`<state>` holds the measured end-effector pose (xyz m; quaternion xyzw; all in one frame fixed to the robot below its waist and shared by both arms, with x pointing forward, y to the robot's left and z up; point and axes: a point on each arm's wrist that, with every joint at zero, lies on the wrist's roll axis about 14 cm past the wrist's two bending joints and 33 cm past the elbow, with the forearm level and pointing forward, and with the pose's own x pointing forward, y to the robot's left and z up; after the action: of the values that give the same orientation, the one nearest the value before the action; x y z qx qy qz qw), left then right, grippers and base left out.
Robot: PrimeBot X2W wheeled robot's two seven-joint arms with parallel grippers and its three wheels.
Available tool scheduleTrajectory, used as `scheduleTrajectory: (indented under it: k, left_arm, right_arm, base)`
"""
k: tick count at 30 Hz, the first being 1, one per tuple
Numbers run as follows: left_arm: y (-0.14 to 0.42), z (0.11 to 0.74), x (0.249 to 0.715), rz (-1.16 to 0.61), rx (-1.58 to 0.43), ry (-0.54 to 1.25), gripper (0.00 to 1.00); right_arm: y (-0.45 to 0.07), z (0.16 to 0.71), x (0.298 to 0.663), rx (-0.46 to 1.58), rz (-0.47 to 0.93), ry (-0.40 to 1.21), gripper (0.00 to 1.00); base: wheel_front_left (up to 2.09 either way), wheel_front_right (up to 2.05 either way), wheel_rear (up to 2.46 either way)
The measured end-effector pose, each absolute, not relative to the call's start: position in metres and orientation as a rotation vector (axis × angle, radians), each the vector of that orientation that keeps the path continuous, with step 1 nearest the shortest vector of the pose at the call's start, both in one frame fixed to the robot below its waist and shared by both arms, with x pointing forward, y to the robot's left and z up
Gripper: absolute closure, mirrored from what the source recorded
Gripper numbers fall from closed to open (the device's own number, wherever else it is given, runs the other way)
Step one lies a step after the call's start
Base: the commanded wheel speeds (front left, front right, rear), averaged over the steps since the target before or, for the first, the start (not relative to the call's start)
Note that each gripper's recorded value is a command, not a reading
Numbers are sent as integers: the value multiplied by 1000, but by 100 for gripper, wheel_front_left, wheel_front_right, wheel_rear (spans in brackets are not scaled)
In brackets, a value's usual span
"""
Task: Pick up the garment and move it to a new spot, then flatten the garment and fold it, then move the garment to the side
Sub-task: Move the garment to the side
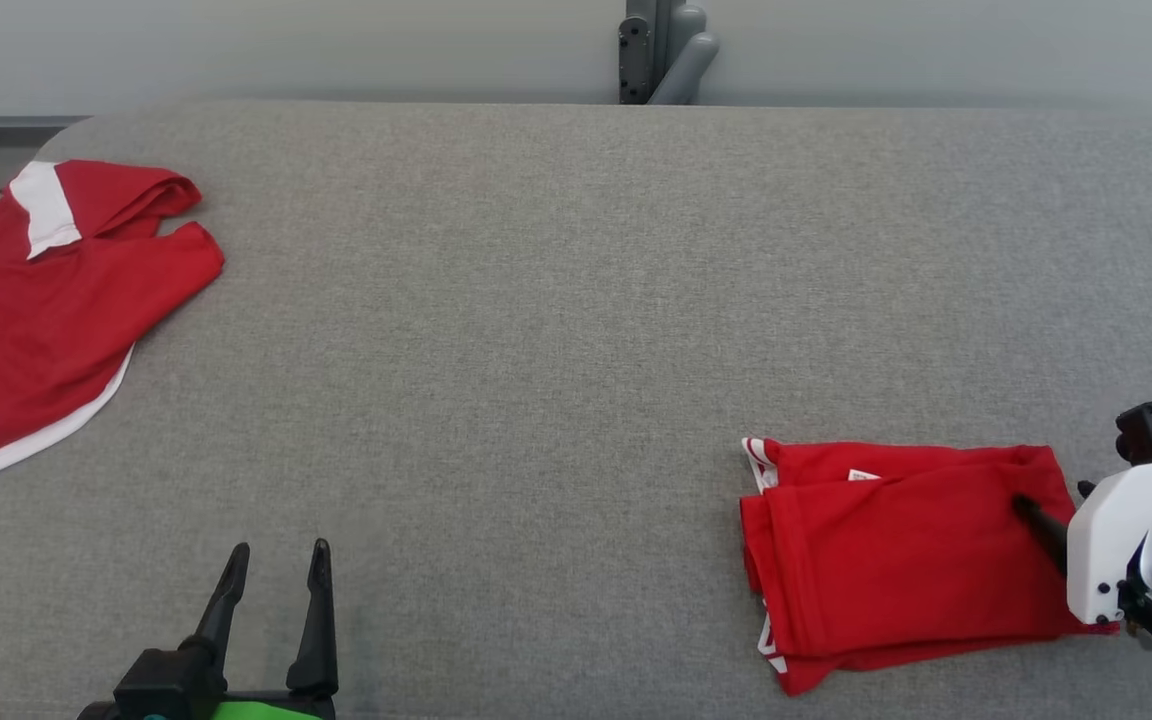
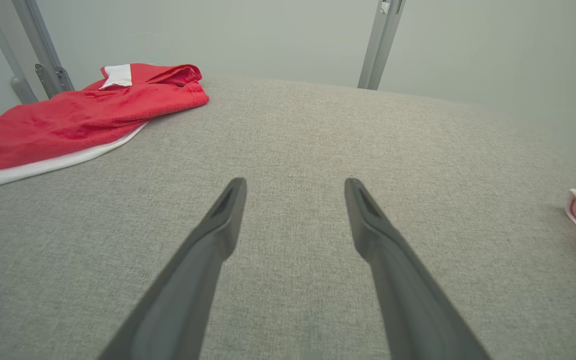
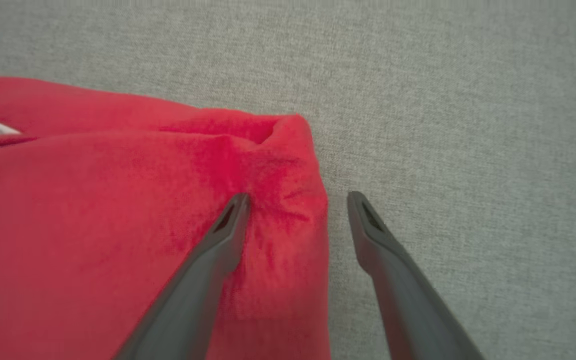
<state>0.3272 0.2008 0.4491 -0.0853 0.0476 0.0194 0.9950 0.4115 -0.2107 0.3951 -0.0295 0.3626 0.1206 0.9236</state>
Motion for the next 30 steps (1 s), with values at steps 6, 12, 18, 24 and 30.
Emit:
scheduleTrajectory:
  k: [6, 12, 18, 24, 30]
  left_arm:
    - [209, 446, 321, 69, -168, 106, 0]
    - [207, 443, 322, 62, -169, 116, 0]
    - [204, 443, 331, 52, -168, 116, 0]
    - [192, 444, 351, 5, -175, 109, 0]
    - [179, 447, 379, -61, -167, 90, 0]
  right_arm:
    - [-198, 398, 417, -20, 302, 766, 0]
    - [-203, 389, 411, 16, 293, 824, 75]
    - [-209, 390, 426, 64, 267, 810, 100]
    - [-227, 425, 470, 72, 220, 647, 100]
    - [-263, 463, 517, -13, 127, 504, 100]
  base:
    - [0, 0, 0]
    - [0, 0, 0]
    - [0, 0, 0]
    - [0, 0, 0]
    - [0, 0, 0]
